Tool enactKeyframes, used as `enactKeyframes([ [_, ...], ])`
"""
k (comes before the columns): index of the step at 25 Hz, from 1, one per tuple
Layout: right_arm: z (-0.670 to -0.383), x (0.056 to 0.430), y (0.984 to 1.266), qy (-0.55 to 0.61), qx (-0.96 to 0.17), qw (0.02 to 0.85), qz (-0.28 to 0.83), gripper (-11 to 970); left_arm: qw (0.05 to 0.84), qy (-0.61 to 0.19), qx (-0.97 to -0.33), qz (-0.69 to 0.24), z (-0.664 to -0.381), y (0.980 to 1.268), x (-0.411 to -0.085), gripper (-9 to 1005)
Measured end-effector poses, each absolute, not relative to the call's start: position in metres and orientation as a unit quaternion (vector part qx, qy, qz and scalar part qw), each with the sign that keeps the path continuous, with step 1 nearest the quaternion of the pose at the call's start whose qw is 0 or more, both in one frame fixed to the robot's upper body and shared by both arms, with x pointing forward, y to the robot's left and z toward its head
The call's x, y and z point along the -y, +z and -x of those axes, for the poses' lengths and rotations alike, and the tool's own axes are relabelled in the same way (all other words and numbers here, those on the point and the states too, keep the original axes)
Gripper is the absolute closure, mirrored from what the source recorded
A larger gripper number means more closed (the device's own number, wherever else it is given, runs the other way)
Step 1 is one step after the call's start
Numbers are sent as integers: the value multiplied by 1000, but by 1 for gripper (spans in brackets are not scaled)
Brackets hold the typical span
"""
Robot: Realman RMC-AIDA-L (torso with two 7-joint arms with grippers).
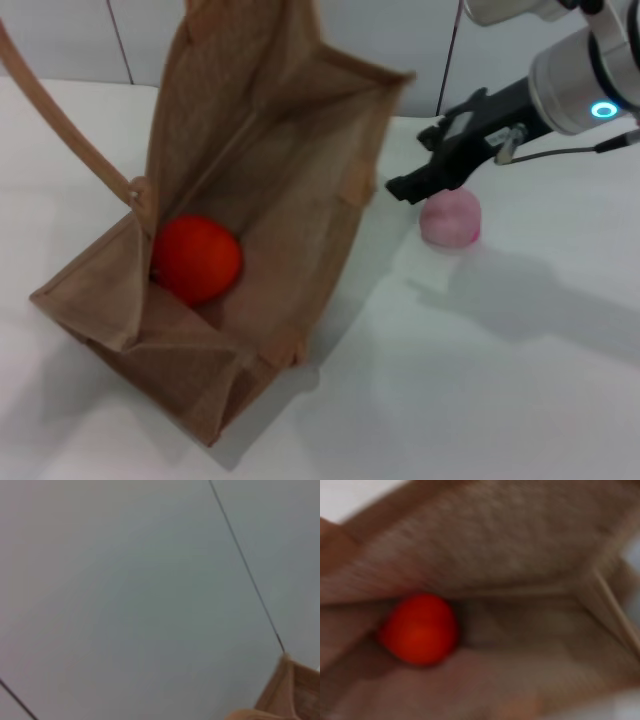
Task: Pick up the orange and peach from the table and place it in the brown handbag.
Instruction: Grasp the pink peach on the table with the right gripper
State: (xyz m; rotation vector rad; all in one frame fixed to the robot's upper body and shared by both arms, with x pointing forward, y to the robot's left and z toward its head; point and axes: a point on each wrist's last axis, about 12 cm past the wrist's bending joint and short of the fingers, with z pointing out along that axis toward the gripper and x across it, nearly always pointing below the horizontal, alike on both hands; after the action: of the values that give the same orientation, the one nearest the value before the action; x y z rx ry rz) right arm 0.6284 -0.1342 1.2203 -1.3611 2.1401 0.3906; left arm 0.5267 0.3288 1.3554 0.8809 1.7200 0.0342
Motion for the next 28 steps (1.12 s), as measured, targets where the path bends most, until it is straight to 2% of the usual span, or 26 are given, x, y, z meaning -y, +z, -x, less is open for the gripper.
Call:
enactKeyframes([
  [9,-640,155,1201,75,-830,277,479,165,566,20,-748,-348,-519,1349,-344,876],
  [28,-669,155,1159,40,-853,254,454,163,566,18,-745,-353,-520,1351,-342,873],
])
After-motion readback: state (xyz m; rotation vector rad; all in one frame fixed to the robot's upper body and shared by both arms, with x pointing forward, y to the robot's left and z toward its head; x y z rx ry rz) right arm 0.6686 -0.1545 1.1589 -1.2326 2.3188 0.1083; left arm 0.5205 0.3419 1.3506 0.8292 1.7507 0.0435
